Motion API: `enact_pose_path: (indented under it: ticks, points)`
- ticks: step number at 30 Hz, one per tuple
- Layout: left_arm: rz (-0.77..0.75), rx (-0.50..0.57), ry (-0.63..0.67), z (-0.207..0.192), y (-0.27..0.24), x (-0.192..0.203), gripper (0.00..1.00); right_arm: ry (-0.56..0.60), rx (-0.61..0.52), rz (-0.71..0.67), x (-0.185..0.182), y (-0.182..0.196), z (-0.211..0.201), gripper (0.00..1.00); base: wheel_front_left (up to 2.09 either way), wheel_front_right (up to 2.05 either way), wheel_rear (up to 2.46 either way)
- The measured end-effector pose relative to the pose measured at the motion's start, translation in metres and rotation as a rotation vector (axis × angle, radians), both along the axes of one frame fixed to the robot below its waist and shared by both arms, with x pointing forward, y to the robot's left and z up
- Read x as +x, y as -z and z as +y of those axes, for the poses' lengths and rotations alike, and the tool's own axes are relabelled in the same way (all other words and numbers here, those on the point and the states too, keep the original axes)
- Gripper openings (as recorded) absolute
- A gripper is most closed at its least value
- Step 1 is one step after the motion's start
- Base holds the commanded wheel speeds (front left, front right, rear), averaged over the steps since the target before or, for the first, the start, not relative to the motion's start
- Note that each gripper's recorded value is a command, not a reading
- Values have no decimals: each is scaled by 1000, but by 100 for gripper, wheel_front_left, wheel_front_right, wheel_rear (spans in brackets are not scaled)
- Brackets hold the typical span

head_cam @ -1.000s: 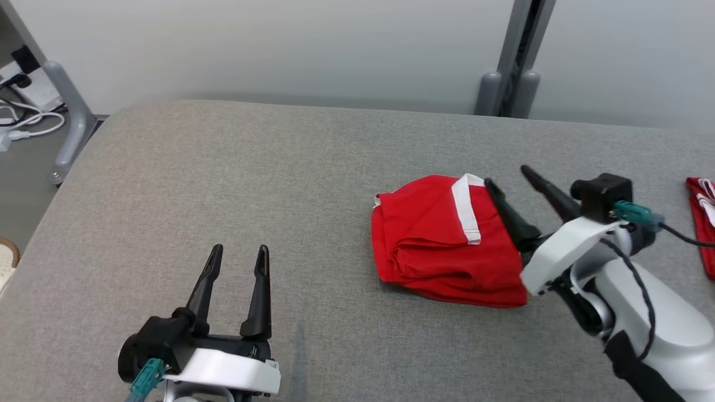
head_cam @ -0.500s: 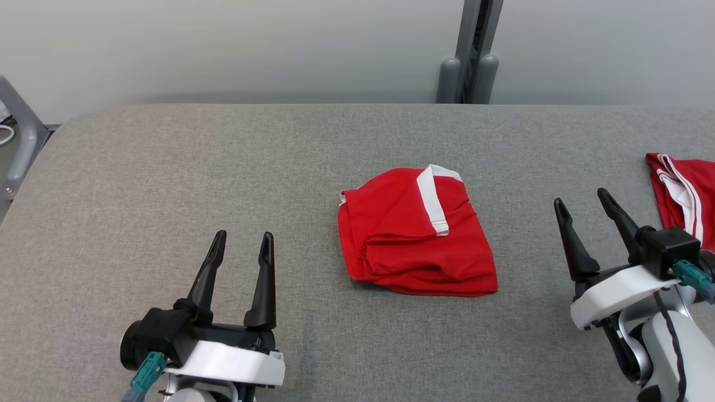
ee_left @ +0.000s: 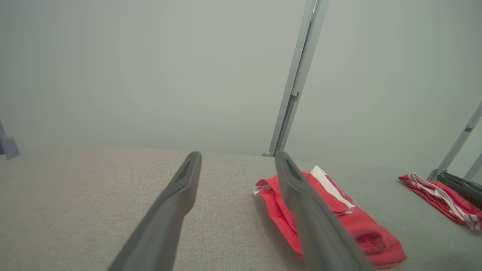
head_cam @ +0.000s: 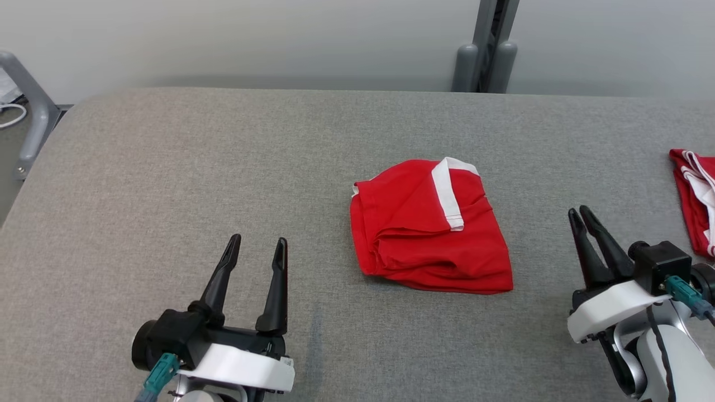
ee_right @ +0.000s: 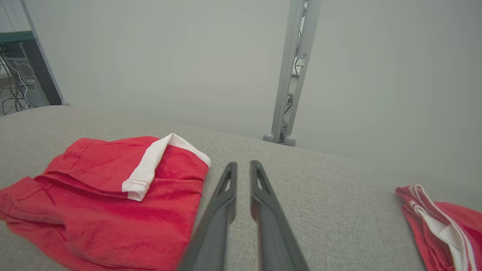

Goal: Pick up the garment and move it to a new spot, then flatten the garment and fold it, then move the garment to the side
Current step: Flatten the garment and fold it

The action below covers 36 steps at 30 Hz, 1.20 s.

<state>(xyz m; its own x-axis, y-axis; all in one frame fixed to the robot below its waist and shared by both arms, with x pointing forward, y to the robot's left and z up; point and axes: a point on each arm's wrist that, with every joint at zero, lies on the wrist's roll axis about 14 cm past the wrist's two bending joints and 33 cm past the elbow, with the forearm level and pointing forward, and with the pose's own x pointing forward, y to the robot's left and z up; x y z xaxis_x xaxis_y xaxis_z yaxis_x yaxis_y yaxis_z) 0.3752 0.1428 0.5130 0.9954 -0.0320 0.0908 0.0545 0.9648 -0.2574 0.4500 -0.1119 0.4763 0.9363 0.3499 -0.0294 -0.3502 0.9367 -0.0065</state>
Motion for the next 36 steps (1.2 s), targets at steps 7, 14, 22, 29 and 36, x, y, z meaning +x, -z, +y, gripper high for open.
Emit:
enact_pose_path:
  ticks: [7, 14, 22, 29, 36]
  points:
    - [22, 8, -8, 3, 7, 1, 100, -119, -24, 100, 5, 31, 40, 0, 0, 0, 0]
    - [44, 4, -48, 14, 12, 0, 100, -259, -96, 205, 14, 60, 74, 0, 0, 0, 0]
    - [69, 2, -107, 29, 17, -8, 100, -381, -159, 325, 8, 89, 101, 0, 0, 0, 0]
    - [67, -3, -140, 38, 15, -9, 100, -422, -163, 339, 19, 89, 112, 0, 0, 0, 0]
    - [76, -9, -152, 41, 17, -10, 100, -456, -137, 282, 41, 66, 131, 0, 0, 0, 0]
